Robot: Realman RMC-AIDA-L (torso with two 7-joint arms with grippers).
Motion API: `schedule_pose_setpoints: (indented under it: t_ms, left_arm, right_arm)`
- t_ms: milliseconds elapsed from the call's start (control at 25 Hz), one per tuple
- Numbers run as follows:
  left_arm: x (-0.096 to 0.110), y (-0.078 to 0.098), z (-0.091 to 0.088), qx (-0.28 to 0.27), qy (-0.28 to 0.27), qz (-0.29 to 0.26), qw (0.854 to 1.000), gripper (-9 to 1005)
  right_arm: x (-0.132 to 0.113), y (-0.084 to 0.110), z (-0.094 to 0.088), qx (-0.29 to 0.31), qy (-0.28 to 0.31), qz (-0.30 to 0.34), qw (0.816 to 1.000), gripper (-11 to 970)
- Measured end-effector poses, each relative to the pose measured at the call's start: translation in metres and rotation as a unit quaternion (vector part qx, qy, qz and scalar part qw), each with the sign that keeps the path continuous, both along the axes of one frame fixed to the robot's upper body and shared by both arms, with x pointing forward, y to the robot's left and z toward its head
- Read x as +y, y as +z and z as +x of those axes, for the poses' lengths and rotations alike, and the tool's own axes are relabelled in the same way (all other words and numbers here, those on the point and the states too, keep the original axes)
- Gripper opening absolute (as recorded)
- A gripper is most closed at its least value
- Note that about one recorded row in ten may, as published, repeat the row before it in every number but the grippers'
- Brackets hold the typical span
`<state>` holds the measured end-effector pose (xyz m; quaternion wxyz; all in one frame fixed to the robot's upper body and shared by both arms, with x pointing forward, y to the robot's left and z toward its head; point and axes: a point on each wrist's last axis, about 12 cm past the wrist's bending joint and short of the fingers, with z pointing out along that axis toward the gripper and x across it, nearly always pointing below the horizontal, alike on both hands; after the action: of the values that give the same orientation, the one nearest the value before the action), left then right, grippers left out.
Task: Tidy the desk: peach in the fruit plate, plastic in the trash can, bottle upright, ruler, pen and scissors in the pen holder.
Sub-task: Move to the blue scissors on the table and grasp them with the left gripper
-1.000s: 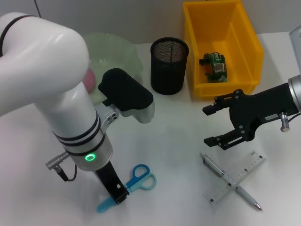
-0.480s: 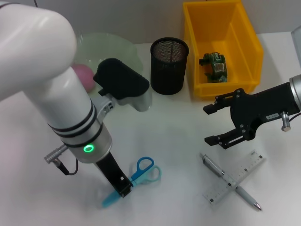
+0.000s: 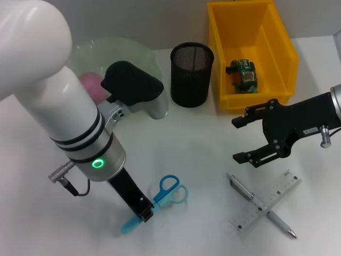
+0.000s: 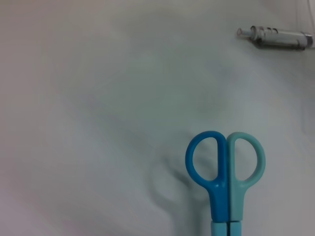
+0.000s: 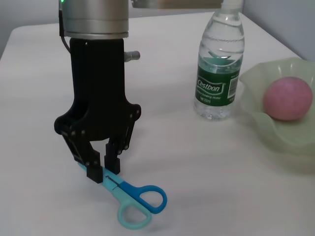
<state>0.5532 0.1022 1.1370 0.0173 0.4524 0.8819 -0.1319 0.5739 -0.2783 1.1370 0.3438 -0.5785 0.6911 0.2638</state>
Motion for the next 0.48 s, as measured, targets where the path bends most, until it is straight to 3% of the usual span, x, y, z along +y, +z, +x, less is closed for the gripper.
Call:
schedule_pose_setpoints:
  t_ms: [480]
  left_arm:
    - [0.0009,-0.0007,-0.0003,0.004,0.001,-0.002,1.0,204]
  right_arm:
    - [-0.0003,-0.0007,-0.0007,0.001,0.0,0.0,1.0,817]
